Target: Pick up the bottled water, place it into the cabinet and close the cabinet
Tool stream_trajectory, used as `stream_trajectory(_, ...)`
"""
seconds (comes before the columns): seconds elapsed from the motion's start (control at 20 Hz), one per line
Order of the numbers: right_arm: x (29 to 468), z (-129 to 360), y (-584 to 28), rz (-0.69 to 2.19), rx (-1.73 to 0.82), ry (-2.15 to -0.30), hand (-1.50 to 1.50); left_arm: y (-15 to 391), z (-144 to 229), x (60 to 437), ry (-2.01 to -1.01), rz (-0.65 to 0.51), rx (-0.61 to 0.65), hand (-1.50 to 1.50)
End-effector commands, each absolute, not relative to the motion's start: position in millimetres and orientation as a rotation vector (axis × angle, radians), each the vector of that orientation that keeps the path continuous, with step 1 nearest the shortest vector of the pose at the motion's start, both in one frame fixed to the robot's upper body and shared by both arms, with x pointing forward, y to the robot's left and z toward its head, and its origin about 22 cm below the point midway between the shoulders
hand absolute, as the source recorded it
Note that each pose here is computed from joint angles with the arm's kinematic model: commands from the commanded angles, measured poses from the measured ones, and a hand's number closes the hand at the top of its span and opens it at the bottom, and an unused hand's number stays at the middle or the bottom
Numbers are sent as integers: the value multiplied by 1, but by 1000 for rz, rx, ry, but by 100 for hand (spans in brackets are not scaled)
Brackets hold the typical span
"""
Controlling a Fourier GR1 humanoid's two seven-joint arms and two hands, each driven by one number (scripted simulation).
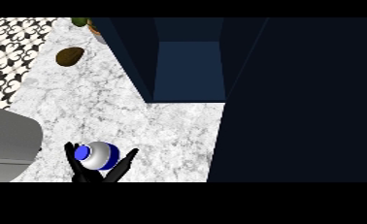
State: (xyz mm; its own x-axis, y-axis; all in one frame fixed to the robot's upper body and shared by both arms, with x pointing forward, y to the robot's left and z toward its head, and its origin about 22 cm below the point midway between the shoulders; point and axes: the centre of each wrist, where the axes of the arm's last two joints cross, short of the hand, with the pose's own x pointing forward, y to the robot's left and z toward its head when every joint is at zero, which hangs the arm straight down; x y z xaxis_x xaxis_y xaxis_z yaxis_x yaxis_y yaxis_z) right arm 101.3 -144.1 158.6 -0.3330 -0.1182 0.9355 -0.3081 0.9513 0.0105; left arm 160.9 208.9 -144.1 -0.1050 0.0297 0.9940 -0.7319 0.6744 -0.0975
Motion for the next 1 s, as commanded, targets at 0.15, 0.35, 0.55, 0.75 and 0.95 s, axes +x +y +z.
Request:
stream_trajectory(0.15, 86, 179, -161, 198, 260, -1978, -150, 214, -161, 165, -1604, 788, 537, 150)
stream_trajectory(0.35, 86, 179, -150, 175, 256, -1979, -150, 211, -144, 158, -1655, 789, 524, 150)
stream_trajectory(0.55, 88, 178, -145, 161, 257, -1979, -150, 200, -148, 164, -1666, 782, 475, 150)
stream_trajectory(0.75, 97, 179, -157, 211, 239, -1979, -150, 208, -150, 185, -1727, 732, 358, 150)
stream_trajectory(0.95, 100, 173, -151, 229, 270, -1982, -150, 231, -150, 173, -1669, 416, 36, 150)
